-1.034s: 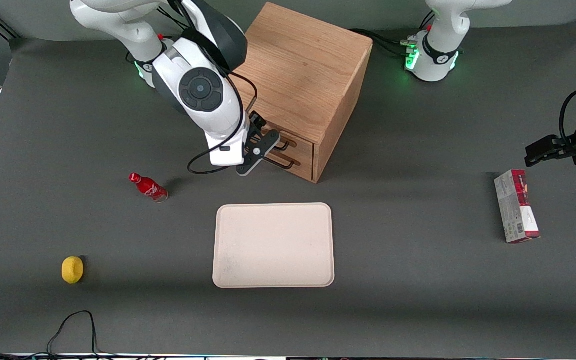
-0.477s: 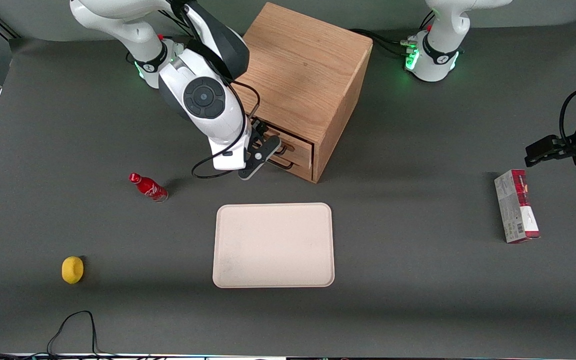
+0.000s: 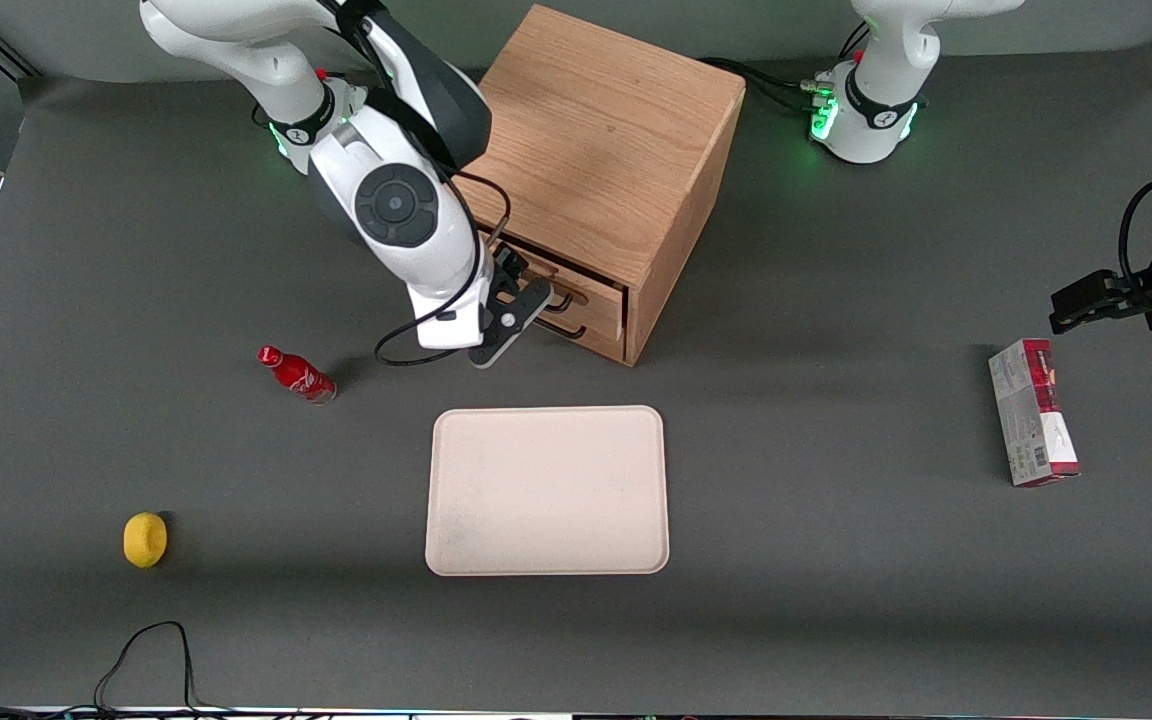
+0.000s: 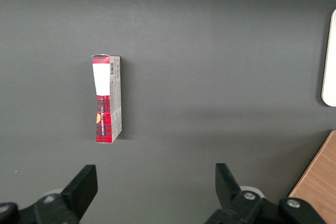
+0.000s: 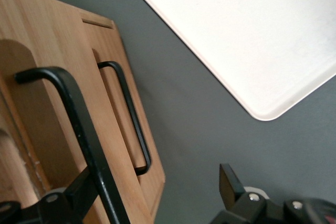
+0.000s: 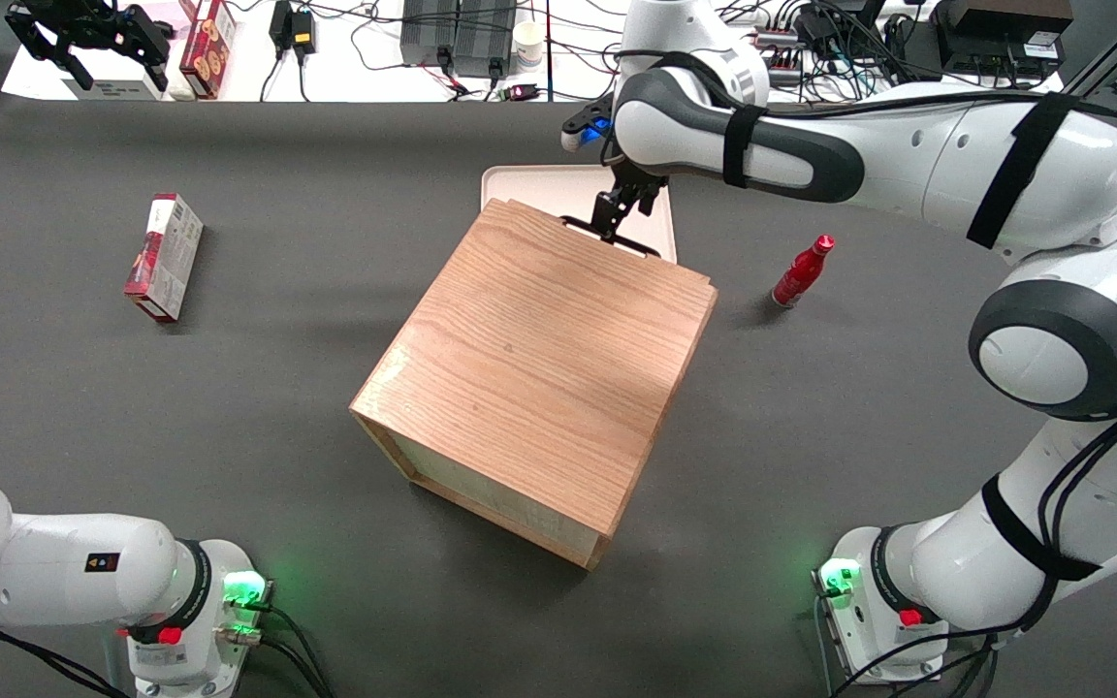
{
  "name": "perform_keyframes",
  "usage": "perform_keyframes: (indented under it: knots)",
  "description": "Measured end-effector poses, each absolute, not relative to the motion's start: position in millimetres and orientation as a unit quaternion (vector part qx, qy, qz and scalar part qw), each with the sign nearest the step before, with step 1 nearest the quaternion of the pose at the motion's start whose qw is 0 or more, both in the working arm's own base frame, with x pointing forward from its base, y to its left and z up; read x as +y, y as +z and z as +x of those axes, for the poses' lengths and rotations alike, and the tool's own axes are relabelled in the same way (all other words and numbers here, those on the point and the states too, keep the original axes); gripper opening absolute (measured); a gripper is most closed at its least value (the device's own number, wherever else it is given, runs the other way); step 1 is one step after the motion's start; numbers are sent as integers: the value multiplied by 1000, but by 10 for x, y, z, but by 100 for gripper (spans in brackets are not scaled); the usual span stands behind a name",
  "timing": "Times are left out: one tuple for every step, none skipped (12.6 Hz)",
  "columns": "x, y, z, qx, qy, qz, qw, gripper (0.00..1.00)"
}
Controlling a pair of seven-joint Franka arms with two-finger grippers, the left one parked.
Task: Open upper drawer
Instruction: 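Pull the upper drawer outward by its handle with the right gripper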
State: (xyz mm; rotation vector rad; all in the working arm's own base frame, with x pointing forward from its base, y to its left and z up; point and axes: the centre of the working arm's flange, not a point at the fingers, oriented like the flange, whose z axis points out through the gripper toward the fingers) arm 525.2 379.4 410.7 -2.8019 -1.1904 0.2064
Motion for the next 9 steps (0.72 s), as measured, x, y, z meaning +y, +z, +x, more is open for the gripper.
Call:
perform_keyframes:
  knots:
    - [3708, 4104, 5328, -390, 63, -918, 44, 100]
    - [3635, 4111, 5392, -391, 60, -917, 43, 100]
    - [3588, 4126, 5439, -391, 57, -917, 43, 100]
    - [3547, 4139, 5483, -388, 54, -919, 43, 100]
    - [3507, 4154, 5537, -388, 49, -919, 43, 100]
    - [3477, 4161, 5593, -390, 46, -919, 43, 100]
    - [3427, 4150, 5660, -387, 44, -920, 43, 100]
    - [3355, 4129, 5747, -385, 42, -921, 42, 100]
    - [3291, 4096, 5831, -387, 41, -920, 41, 100]
